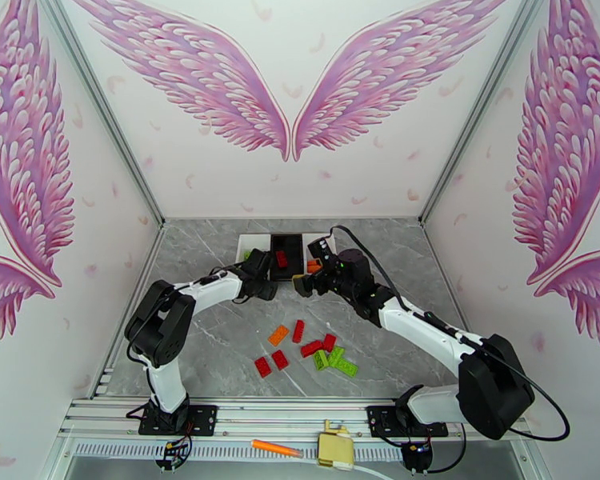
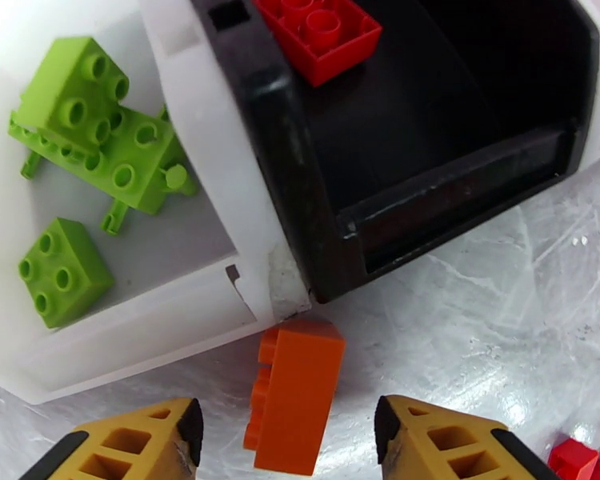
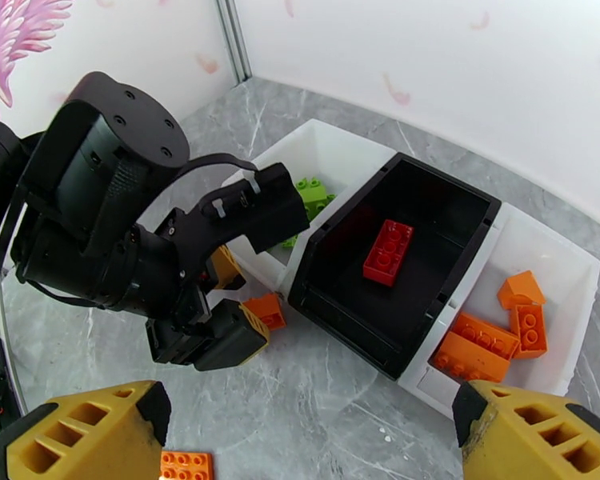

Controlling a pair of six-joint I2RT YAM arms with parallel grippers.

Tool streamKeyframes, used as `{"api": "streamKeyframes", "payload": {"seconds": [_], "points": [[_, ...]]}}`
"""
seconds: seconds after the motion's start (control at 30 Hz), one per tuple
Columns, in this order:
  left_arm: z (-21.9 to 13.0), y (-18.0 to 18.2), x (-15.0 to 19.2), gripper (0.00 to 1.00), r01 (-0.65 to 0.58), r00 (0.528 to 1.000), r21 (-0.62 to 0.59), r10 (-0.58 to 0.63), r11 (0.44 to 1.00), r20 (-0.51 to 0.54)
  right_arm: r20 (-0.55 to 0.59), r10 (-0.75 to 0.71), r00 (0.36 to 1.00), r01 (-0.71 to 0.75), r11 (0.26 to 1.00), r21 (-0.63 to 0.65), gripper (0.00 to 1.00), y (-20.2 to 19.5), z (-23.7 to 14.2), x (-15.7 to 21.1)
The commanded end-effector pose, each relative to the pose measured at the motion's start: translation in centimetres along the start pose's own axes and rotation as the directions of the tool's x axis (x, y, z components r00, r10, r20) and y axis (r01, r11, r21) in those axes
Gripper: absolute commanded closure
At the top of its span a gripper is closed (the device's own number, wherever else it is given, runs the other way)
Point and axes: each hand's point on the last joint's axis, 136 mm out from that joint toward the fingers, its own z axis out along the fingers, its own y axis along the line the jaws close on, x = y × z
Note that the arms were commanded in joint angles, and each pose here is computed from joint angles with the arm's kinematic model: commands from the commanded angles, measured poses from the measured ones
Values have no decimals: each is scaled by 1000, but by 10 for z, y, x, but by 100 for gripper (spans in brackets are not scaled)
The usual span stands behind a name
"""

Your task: Sort the legos into containers by color

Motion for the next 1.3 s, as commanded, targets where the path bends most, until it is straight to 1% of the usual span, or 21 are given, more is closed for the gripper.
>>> {"api": "streamKeyframes", "payload": {"seconds": [0.0,0.03,0.07,0.27,0.43,0.47,0.57,0.63,0.7,0.83,1.0,1.07,1.17,1.27], "points": [[4,-1,-8,50,3,1000,6,-3,1000,-10,-20,-11,1000,10,1000,-8,1,3,1,8],[4,-1,-8,53,3,1000,3,-3,1000,-10,-20,-11,1000,11,1000,-5,1,2,1,8],[6,-1,-8,59,4,1000,4,-4,1000,-12,-20,-11,1000,11,1000,-2,1,2,1,9],[11,2,-3,62,-1,1000,-14,1,1000,-27,-21,-1,1000,1,1000,9,1,0,0,13],[9,3,-4,78,4,1000,-19,-5,1000,-17,-13,-2,1000,2,1000,16,0,0,-3,10],[6,2,-5,78,4,1000,-17,-5,1000,-9,-12,-4,1000,4,1000,18,0,0,-4,10],[-5,2,-12,79,15,999,-9,-14,1000,35,2,-2,1000,2,1000,25,0,0,-8,6],[-17,-1,-18,79,13,996,4,-14,1000,83,10,0,1000,0,999,34,0,-1,-11,6],[-33,-4,-29,79,16,987,21,-19,1000,157,24,7,1000,-8,999,42,0,-2,-15,5],[-68,-14,-51,78,35,946,90,-62,995,320,56,22,998,-27,997,79,1,-7,-22,4],[-106,-36,-85,78,5,862,207,-109,978,496,103,43,994,-59,986,158,2,-20,-33,1],[-115,-44,-99,78,-16,825,232,-119,973,552,116,48,992,-68,981,182,2,-24,-37,1],[-123,-57,-119,78,-45,782,257,-126,965,610,130,67,989,-94,972,215,2,-31,-44,1],[-121,-71,-139,78,-82,751,272,-121,959,649,136,86,987,-118,961,248,2,-38,-51,4]]}}
